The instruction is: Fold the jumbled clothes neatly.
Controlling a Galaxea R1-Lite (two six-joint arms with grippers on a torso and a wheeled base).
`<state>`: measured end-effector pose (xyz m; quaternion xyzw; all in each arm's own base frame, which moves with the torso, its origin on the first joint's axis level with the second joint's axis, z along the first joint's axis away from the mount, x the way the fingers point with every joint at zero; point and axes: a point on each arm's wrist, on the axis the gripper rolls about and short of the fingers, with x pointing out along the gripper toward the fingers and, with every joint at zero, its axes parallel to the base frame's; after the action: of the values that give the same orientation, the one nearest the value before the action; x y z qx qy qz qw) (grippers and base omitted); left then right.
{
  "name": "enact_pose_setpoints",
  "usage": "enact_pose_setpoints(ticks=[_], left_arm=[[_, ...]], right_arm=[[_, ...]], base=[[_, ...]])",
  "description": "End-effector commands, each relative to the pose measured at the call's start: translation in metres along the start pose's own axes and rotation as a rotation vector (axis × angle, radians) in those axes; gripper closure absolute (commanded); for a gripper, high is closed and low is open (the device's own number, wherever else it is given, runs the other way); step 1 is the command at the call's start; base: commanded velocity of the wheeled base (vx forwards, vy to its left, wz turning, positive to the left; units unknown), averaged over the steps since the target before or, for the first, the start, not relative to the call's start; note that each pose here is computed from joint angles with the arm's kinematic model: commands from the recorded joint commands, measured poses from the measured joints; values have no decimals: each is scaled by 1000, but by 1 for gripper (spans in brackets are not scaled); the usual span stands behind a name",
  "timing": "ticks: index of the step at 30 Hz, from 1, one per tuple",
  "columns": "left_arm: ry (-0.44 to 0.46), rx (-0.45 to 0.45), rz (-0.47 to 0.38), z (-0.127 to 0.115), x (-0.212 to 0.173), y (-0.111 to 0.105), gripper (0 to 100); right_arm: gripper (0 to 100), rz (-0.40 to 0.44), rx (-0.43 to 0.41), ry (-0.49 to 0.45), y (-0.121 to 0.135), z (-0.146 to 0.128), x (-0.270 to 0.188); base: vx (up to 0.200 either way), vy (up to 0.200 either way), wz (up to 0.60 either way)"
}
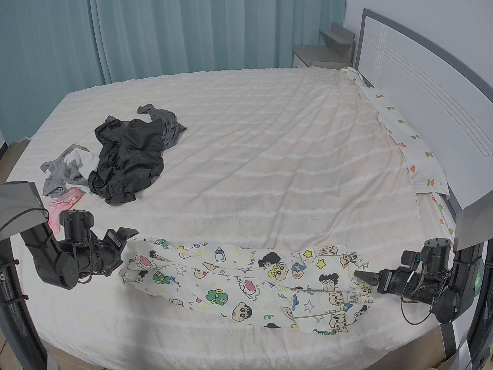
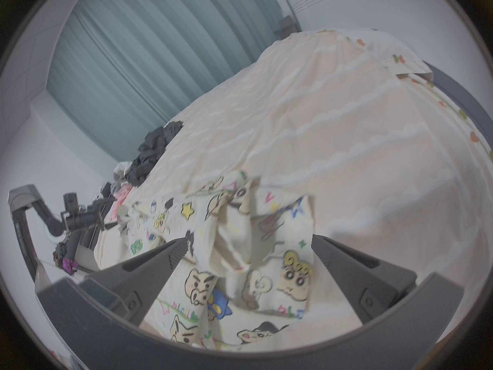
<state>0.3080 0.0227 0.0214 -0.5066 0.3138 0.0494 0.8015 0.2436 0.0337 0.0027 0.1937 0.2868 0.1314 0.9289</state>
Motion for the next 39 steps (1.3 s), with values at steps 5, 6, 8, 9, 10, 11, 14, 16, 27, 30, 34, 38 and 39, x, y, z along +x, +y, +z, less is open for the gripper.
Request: enact_pose_setpoints(ticks=[5,6,8,9,10,11,14,16,27,30,34,38,39], left_arm=[[277,-213,-227,-13,-70,-1,0],[291,-201,-239,-15,-71,0,0],[278,-151,-263,-16,-71,3,0],[275,-141,-259,-17,-71,7,0],[272,-130,-260,-19,-71,10,0],[268,-112,-265,-21,-72,13,0],[266,-71,-274,-28,-73,20,0],[263,-27,-283,-33,-71,24,0],[258,34,-301,-40,-66,32,0],[264,36,-300,-41,-66,32,0],[265,37,-301,-41,-66,32,0],[265,37,-301,-41,-66,32,0],[265,37,-301,-41,-66,32,0]], right_arm=[[0,67,-54,-240,43,52,-7],[0,64,-60,-252,50,58,-3],[0,60,-67,-231,69,70,12],[0,53,-70,-205,75,72,18],[0,51,-74,-175,81,73,24],[0,50,-78,-147,90,74,30],[0,39,-94,-100,112,76,45],[0,13,-128,-7,119,53,64],[0,-168,-297,86,119,28,107],[0,-199,-317,96,123,22,112],[0,-223,-362,115,125,12,119],[0,-235,-370,117,123,10,121],[0,-237,-370,118,123,10,121]], base=[[0,0,0],[0,0,0],[0,0,0],[0,0,0],[0,0,0],[0,0,0],[0,0,0],[0,0,0],[0,0,0],[0,0,0],[0,0,0],[0,0,0],[0,0,0]])
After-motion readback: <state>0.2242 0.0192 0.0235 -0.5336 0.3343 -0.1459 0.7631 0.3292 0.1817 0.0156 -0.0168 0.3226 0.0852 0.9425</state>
